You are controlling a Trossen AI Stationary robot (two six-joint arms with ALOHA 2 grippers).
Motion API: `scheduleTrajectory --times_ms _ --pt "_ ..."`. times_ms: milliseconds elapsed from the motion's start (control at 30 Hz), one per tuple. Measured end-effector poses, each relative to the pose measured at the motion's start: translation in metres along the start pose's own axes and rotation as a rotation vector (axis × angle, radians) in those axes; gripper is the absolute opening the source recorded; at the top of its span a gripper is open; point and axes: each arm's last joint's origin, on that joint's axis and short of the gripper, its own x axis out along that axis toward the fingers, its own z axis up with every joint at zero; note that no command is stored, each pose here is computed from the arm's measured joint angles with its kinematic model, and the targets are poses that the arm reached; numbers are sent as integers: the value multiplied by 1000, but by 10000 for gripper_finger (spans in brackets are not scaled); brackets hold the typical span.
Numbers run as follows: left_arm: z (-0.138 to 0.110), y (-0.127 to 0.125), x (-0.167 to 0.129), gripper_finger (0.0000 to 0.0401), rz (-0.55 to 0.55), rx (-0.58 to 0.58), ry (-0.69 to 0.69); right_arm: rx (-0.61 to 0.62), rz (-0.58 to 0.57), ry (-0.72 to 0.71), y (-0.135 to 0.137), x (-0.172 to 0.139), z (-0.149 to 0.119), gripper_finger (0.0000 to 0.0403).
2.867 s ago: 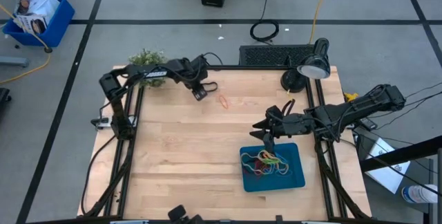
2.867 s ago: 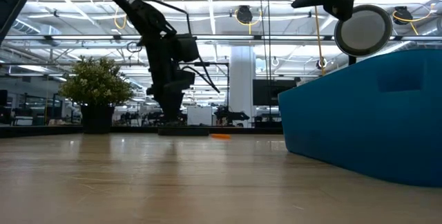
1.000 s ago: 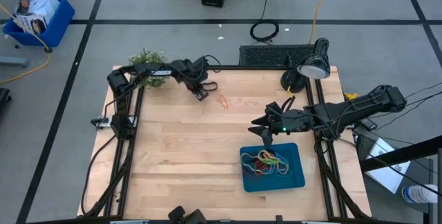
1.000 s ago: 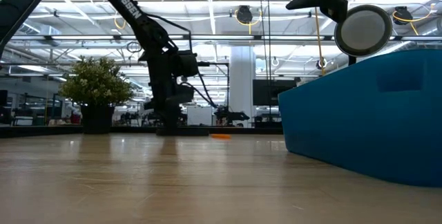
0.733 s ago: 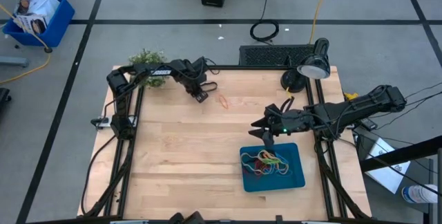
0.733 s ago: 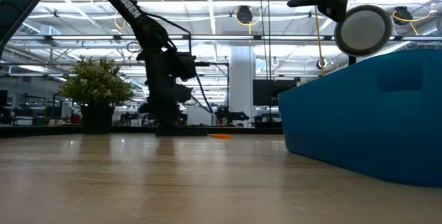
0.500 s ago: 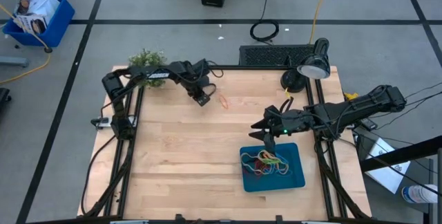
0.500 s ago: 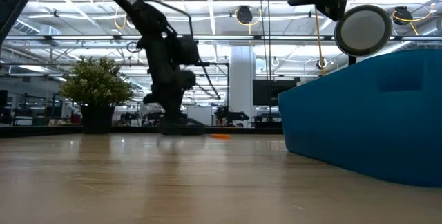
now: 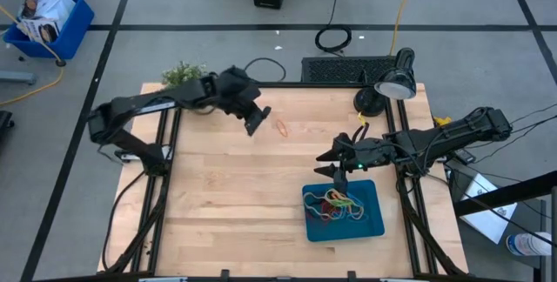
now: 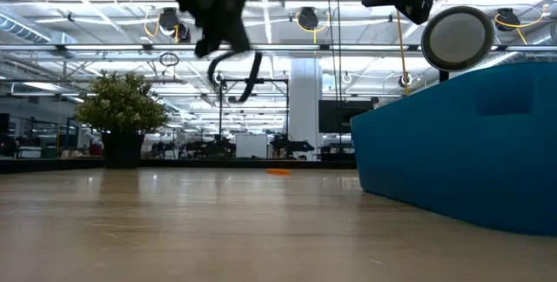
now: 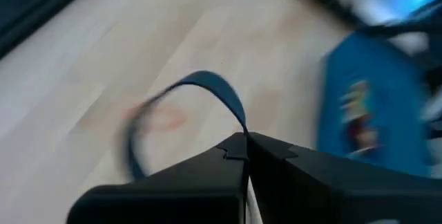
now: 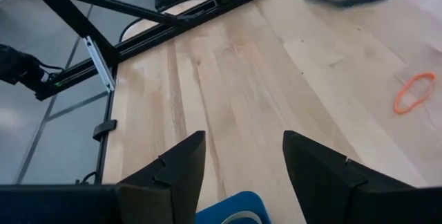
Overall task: Pick and place rubber bands into bin
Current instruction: Put the black rubber band into the blue bin
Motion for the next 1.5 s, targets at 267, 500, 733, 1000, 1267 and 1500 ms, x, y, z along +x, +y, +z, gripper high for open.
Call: scheduleTrajectory --times_ms 267,500,733,1000,1267,1500 --pt "5 -61 -33 5 -258 94 -206 2 3 -13 1 0 1 188" --pt "-3 -106 -28 15 -414 166 -247 21 80 -141 8 -1 13 191" --pt "-22 -139 -27 15 -418 213 -258 -246 -56 -314 21 0 17 164" --pt "-37 -163 -29 10 -459 270 -245 -546 -97 -403 42 29 11 128" --pt "-41 -172 -31 7 -487 287 -258 -519 -71 -499 50 47 11 118" --pt "-41 -172 -31 22 -486 286 -259 -462 -58 -509 50 56 8 121"
